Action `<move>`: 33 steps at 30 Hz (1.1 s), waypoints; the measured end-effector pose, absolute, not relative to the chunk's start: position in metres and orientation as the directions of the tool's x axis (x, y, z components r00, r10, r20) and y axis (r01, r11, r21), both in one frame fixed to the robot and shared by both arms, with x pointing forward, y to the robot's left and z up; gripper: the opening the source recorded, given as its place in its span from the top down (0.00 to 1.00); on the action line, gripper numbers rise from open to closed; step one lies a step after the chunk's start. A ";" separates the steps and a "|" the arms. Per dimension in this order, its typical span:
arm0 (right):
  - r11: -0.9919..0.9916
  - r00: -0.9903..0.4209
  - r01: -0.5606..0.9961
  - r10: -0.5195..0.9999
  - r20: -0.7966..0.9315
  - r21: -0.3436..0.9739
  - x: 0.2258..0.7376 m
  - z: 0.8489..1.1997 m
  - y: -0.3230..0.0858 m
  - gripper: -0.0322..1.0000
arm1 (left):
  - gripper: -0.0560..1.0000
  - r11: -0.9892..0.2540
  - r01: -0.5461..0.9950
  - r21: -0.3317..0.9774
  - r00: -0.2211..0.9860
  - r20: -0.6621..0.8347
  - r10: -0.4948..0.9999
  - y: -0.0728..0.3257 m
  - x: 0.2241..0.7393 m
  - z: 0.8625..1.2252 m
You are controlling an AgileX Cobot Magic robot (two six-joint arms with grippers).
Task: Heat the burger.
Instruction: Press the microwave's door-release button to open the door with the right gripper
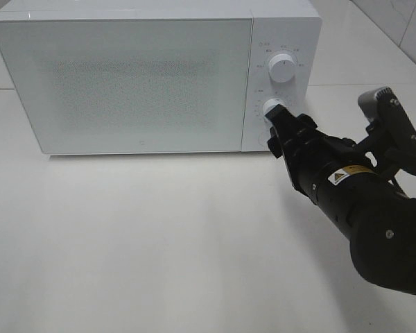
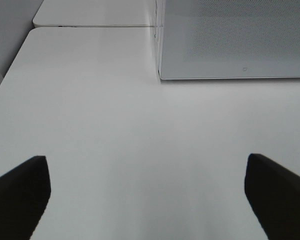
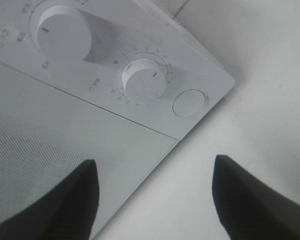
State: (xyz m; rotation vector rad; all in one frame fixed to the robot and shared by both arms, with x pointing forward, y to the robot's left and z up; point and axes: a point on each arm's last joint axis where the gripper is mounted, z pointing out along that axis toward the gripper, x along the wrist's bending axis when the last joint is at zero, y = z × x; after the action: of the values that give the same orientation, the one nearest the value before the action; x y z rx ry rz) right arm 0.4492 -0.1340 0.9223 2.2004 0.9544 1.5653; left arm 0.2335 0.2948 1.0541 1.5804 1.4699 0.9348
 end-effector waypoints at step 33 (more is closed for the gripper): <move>-0.987 0.450 0.161 0.096 0.888 0.025 0.461 0.894 -0.126 0.95 | 0.01 -0.039 0.433 0.900 0.065 0.011 0.998 0.295 0.233 1.054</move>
State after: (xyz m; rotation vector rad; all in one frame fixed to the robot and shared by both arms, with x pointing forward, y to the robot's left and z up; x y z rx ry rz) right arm 0.4606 -0.1264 0.8941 2.7280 0.2420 1.6646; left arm 0.2335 0.2948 1.0541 1.5804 1.4699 0.9348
